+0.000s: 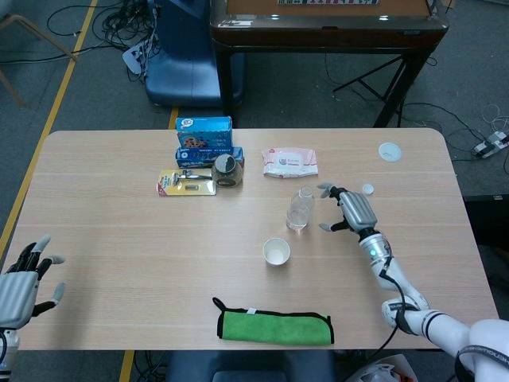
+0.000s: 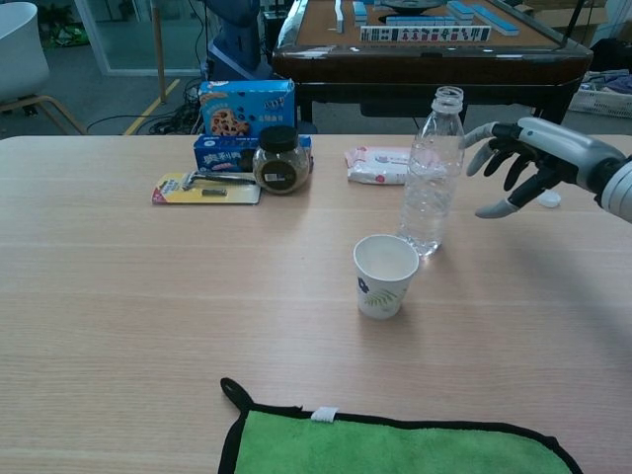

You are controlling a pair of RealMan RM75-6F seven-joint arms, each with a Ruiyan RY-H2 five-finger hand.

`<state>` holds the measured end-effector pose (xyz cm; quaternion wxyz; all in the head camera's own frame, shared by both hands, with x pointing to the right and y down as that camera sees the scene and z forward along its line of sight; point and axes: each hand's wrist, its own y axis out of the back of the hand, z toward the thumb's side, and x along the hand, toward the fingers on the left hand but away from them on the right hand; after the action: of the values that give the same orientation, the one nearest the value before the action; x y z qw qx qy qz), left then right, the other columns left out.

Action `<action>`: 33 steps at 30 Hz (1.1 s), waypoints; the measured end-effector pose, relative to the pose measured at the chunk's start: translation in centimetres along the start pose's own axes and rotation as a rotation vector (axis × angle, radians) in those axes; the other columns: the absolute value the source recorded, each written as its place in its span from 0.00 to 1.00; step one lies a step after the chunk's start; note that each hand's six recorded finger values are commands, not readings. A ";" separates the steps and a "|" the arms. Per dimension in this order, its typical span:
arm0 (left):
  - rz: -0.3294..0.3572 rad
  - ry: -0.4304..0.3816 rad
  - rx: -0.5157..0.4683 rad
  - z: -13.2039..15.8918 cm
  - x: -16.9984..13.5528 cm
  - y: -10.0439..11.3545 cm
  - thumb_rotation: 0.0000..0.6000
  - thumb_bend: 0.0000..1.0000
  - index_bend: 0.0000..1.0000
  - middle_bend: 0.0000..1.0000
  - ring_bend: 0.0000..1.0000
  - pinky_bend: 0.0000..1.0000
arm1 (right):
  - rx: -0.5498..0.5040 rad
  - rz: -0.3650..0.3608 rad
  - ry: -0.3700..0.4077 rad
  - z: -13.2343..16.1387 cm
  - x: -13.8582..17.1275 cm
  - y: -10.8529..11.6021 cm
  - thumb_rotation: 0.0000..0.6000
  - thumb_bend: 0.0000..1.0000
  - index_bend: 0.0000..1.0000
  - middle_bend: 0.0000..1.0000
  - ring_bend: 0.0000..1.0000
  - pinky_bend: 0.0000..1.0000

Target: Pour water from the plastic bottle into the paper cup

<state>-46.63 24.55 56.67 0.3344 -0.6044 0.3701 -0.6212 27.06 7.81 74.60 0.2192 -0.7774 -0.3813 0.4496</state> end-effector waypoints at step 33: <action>-0.009 0.022 -0.013 -0.6 -0.2 0.5 1.00 0.34 0.33 0.03 0.07 0.32 | -0.163 0.088 0.074 3.2 -2.8 -3.7 1.00 0.00 0.22 0.26 0.23 0.37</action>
<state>-47.20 24.49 56.17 0.3237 -0.6014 0.3748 -0.6269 21.96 7.90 77.06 0.1494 -0.8248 -0.3737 0.3972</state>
